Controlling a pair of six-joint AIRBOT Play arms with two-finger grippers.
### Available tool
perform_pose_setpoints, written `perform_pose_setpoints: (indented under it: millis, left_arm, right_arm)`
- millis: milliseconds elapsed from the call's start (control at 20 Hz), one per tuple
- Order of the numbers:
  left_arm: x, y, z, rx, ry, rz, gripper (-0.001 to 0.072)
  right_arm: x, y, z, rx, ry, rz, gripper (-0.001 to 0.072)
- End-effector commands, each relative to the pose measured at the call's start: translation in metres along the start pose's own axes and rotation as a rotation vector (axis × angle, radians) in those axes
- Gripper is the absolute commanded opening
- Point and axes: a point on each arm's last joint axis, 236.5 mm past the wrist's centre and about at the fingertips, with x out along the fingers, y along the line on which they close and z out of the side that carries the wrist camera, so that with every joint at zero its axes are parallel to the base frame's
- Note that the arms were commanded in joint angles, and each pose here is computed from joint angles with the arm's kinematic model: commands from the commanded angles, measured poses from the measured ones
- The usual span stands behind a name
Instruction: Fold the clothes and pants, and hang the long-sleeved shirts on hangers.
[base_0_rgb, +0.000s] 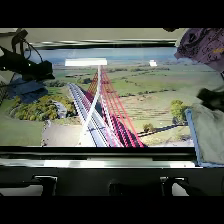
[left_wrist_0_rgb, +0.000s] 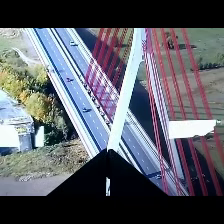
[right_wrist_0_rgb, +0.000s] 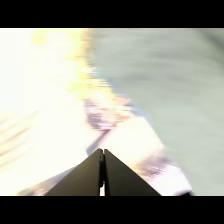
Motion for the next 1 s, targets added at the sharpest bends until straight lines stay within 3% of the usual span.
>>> perform_pose_setpoints:
  millis: [0, 150, 300, 950]
  left_arm:
    - [0.002, -0.01, -0.025, 0.074, -0.079, 0.03, 0.0013]
    - [-0.002, -0.013, -0.063, 0.089, -0.128, 0.012, 0.0014]
    - [-0.017, -0.008, -0.08, 0.101, -0.153, 0.017, 0.0015]
    - [-0.021, -0.006, -0.08, 0.105, -0.163, 0.027, 0.0016]
  right_arm:
    - [-0.02, 0.15, -0.032, -0.341, -0.026, 0.288, 0.0035]
    - [-0.034, 0.221, -0.086, -0.562, -0.015, 0.352, 0.0035]
    - [-0.042, 0.249, -0.112, -0.639, -0.027, 0.368, 0.0035]
    - [-0.045, 0.257, -0.113, -0.648, -0.044, 0.388, 0.0036]
